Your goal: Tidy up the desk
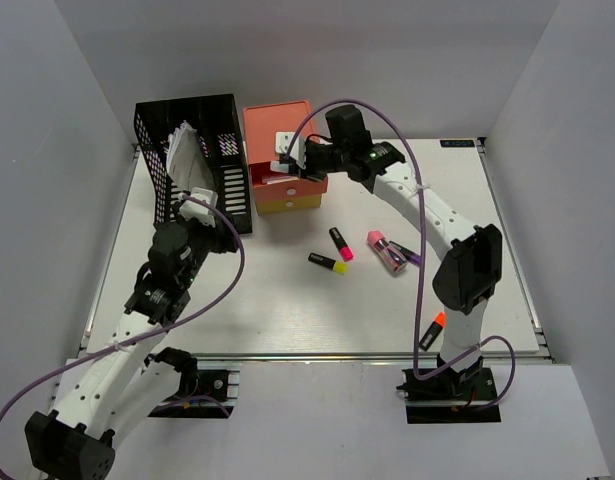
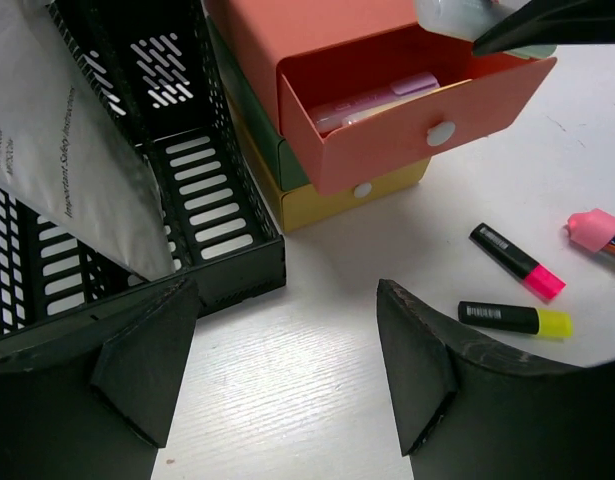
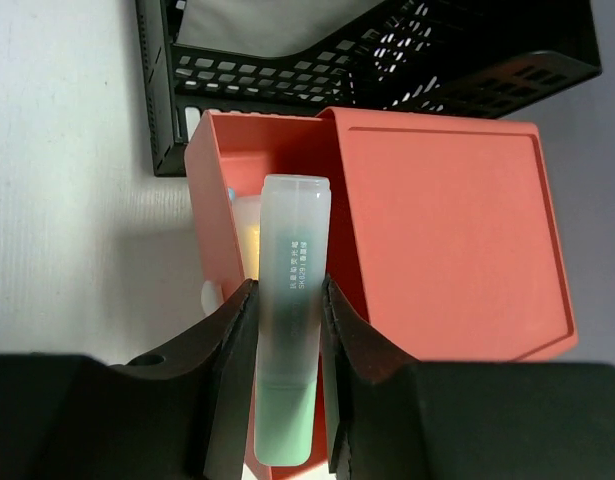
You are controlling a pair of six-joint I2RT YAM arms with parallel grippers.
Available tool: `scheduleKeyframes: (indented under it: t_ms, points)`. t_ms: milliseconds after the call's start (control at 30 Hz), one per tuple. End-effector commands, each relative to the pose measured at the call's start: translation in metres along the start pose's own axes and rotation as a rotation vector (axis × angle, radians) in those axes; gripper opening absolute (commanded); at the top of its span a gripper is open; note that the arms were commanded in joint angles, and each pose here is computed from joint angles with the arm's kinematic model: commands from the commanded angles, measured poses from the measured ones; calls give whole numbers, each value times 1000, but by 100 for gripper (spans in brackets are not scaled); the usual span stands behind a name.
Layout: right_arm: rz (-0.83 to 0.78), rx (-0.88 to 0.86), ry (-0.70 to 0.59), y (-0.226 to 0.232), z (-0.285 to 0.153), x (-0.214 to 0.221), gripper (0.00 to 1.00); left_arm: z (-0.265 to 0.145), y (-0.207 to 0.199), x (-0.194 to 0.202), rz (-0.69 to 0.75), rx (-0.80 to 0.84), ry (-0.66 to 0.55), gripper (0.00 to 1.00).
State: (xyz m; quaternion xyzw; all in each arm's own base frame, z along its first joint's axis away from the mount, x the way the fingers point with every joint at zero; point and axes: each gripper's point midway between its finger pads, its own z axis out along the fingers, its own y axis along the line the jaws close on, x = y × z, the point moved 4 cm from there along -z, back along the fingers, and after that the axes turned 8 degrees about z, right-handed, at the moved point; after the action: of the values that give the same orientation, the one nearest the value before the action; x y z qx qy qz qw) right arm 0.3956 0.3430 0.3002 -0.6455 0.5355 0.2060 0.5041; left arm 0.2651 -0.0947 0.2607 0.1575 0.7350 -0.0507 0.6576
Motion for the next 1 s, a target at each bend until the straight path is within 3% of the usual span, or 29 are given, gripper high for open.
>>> scheduleKeyframes:
  t_ms: [0, 100, 400, 667, 733, 800, 833, 900, 933, 967]
  points:
    - [-66, 37, -62, -15, -2, -23, 21, -1, 7, -1, -8, -47, -14, 82]
    - [-62, 49, -50, -17, 4, -16, 30, -1, 7, -1, -6, -47, -14, 82]
    - [-80, 80, -30, -24, 11, -8, 33, -2, 8, 0, -4, -50, -13, 82]
    - [-58, 65, -13, -18, 15, -1, 65, -2, 8, 0, -6, -53, -13, 82]
    - [-48, 81, -37, -20, 9, -11, 65, -2, 8, -1, -5, -52, -16, 82]
    - [-46, 104, -74, -26, 3, -25, 62, -2, 8, 0, -4, -50, -13, 82]
    - [-23, 104, -113, -27, -5, -37, 53, -2, 7, 0, -4, -48, -14, 82]
    - [-3, 94, -152, -27, -14, -50, 28, -2, 8, -1, -5, -50, -18, 82]
    - [-7, 47, -200, -20, -20, -62, 2, -3, 8, -2, -5, -51, -21, 82]
    - [-25, -9, -224, -12, -23, -65, 0, -3, 8, -3, -6, -51, -24, 82]
